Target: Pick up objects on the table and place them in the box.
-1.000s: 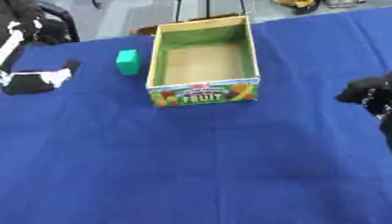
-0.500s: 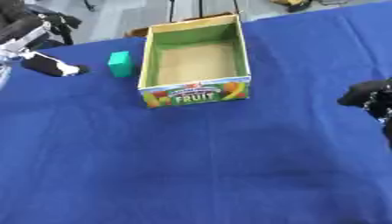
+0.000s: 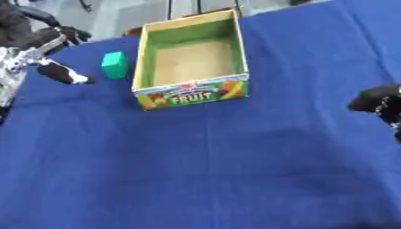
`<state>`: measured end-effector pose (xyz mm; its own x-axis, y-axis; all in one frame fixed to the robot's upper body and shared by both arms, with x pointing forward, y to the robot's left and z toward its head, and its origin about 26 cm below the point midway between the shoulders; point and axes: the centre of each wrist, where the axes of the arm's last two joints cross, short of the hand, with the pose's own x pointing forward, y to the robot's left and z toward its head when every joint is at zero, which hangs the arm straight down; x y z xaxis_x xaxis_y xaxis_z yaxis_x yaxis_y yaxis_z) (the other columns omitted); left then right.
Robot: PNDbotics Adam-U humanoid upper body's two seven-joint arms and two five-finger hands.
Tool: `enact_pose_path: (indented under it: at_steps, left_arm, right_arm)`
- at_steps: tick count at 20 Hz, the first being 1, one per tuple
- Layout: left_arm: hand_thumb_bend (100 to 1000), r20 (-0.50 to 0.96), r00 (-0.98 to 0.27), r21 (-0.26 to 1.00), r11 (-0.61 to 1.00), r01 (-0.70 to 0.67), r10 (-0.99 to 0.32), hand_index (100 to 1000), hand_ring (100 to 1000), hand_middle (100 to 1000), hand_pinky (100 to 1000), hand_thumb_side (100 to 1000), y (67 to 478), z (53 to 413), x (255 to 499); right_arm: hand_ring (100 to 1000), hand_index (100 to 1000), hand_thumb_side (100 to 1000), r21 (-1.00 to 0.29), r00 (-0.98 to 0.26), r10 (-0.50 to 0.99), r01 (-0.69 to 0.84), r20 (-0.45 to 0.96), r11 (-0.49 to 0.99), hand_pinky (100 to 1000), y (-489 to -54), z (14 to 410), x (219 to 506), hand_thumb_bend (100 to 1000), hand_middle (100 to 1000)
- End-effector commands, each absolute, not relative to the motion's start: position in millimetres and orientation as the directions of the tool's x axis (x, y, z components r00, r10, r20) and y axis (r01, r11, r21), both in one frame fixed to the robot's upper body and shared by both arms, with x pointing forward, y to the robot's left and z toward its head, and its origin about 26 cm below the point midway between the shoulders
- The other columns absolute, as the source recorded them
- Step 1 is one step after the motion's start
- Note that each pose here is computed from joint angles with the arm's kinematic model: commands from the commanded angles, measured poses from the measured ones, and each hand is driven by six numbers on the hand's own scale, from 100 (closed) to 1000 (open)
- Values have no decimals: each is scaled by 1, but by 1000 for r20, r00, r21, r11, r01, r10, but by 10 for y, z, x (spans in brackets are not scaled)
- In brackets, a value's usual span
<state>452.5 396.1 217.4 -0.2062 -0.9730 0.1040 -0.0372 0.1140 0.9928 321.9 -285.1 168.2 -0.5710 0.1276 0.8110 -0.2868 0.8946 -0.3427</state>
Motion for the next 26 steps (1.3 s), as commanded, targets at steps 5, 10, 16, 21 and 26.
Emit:
enact_pose_path:
  at_steps: [5, 10, 16, 21, 26]
  left_arm:
    - [614, 94, -173, 978, 124, -167, -980, 926, 827, 817, 816, 290, 4082, 2363, 4505]
    - [588, 106, -150, 969, 136, -204, -983, 917, 819, 793, 815, 279, 4144, 2387, 4486]
    - [569, 120, -111, 962, 143, -232, -987, 913, 811, 778, 814, 270, 4279, 2422, 4429]
    - [547, 122, -71, 956, 136, -260, -990, 909, 803, 763, 813, 260, 4395, 2458, 4373]
    - [521, 129, -47, 953, 137, -271, -990, 899, 786, 739, 802, 257, 4459, 2452, 4347]
  right_arm:
    - [655, 675, 987, -392, -614, 149, -282, 775, 875, 766, -2845, 1840, 3204, 100, 581]
    - [655, 675, 996, -403, -623, 153, -282, 767, 871, 766, -2833, 1867, 3204, 100, 581]
    - [656, 674, 1000, -412, -632, 155, -281, 759, 867, 766, -2814, 1893, 3196, 100, 581]
    - [656, 674, 1000, -412, -641, 154, -275, 752, 868, 766, -2804, 1911, 3189, 100, 580]
    - [656, 673, 1000, -412, -646, 152, -272, 748, 870, 766, -2791, 1921, 3185, 100, 580]
